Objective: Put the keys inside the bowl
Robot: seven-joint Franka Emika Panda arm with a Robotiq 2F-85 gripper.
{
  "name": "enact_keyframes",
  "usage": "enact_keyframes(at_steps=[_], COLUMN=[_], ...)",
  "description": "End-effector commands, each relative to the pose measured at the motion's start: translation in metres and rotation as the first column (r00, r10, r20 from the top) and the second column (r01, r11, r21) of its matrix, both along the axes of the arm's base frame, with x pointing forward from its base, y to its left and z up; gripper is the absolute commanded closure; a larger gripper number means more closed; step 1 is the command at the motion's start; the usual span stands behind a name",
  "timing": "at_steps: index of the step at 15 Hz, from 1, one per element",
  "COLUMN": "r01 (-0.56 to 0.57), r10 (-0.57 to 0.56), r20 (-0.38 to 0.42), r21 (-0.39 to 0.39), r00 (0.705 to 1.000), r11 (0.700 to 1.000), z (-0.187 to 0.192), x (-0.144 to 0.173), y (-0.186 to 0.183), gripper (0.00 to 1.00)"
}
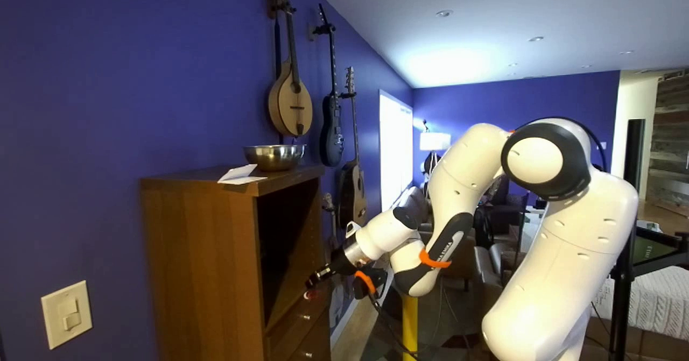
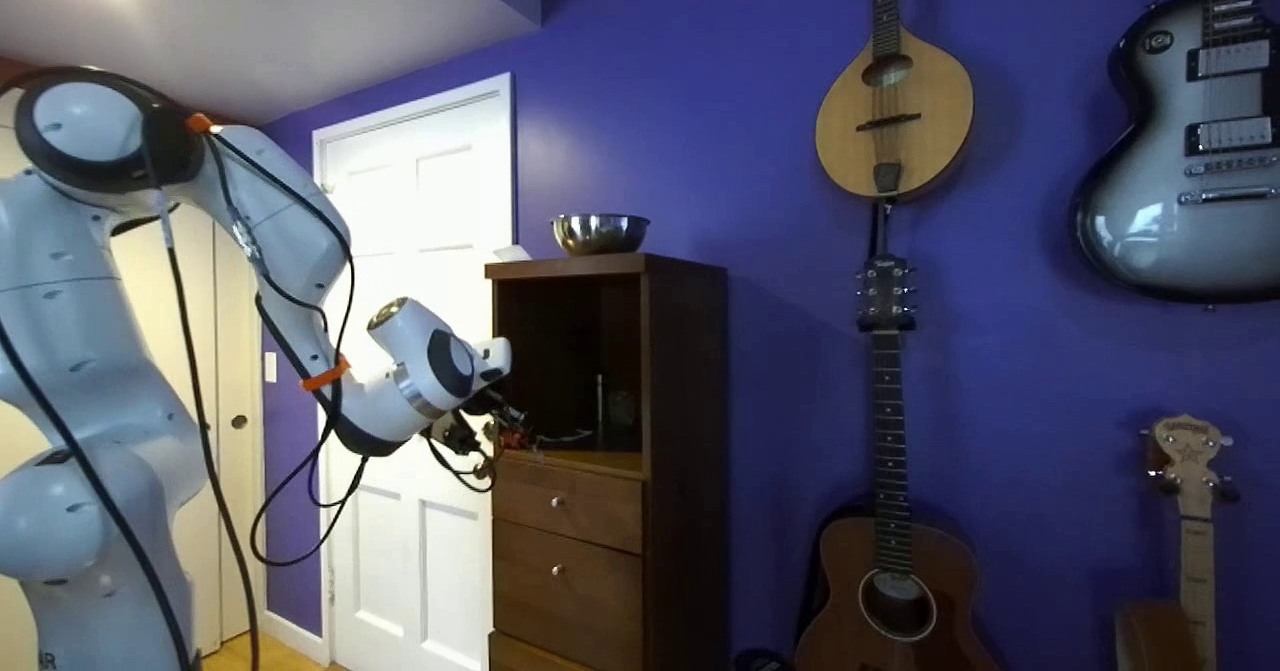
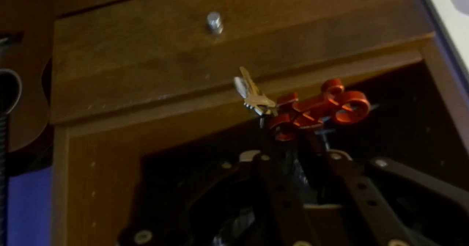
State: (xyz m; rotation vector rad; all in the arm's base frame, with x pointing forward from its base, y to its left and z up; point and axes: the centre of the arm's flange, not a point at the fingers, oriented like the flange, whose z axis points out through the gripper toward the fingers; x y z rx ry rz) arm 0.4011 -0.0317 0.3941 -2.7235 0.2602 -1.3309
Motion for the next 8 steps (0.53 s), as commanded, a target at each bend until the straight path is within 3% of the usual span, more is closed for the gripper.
enact_keyframes(at_steps=[1, 4, 8], r01=[0.116, 0.206, 0.369], r10=[-0.111, -0.196, -0.344], r20=[0.116, 0.168, 0.318], r21=[-0.044, -0.050, -0.018], r00=[0.987, 0.966, 0.883], r11=[0.992, 0.977, 0.929], z=[0.059, 0.097, 0.139], x=[-0.065, -0.088, -0.118], y=[-0.001, -0.001, 0.000], gripper=[0.94, 0.94, 0.94])
